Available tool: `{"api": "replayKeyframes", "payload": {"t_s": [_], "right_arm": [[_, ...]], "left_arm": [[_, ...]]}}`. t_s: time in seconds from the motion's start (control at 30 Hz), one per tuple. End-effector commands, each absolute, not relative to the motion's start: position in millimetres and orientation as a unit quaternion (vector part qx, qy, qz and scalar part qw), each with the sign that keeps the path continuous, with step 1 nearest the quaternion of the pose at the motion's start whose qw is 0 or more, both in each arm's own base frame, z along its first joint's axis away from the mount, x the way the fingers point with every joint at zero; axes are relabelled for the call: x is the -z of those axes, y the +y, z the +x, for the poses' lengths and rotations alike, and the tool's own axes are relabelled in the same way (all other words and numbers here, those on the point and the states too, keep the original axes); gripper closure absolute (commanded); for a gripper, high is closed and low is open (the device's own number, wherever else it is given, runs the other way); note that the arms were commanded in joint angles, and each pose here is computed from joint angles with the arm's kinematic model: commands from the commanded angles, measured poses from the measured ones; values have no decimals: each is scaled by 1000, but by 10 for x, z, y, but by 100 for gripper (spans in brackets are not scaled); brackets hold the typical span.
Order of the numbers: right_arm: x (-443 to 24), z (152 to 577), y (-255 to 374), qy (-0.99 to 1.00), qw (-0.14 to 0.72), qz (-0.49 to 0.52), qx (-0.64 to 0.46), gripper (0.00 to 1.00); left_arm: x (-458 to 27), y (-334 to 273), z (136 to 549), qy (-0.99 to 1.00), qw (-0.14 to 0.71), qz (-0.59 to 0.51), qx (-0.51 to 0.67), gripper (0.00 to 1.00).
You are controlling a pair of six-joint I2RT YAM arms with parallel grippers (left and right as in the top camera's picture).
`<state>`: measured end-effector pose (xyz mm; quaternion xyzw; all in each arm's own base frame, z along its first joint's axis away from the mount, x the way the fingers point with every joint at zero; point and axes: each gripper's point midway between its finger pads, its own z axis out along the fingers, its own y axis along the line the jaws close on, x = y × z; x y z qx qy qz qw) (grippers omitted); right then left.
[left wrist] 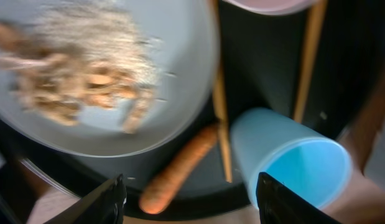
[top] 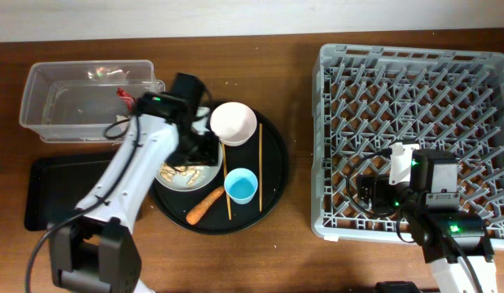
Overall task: Sort waste into correct bins and load items into the dishwasher rack
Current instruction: 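Grasp the blue cup with the left gripper and lift it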
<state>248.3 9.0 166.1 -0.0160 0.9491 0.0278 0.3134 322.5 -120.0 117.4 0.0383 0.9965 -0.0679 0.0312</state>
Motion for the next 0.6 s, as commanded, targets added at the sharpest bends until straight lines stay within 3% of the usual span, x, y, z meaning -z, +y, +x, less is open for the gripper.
{"api": "replayKeyframes", "payload": {"t_s": [0.0, 0.2, 0.23, 0.3, 0.33, 0.5, 0.57], "right_arm": [[-1724, 2500, 113, 947, 320, -16, -33, 2], [-1724, 2500, 113, 947, 320, -16, -33, 2], [-1724, 2500, 113, 947, 320, -16, -33, 2], [-1724, 2500, 113, 947, 320, -16, -33, 2], [-1723, 2499, 113, 947, 319, -16, -33, 2], [-1723, 2499, 107, 947, 319, -15, -31, 2], [-1738, 2524, -50, 945, 325, 27, 3, 2]], "left_arm": [[-1101, -1580, 3018, 992, 11, 100, 74, 34], [-716, -1649, 2832, 991, -13, 132, 11, 37], [-649, -1645, 2819, 991, -22, 133, 7, 47], [-553, -1649, 2827, 991, -32, 133, 3, 89], [-547, -1664, 2852, 991, -27, 133, 5, 99], [-704, -1705, 3005, 992, -6, 126, 18, 100], [-874, -1788, 3138, 989, 2, 125, 75, 100]]}}
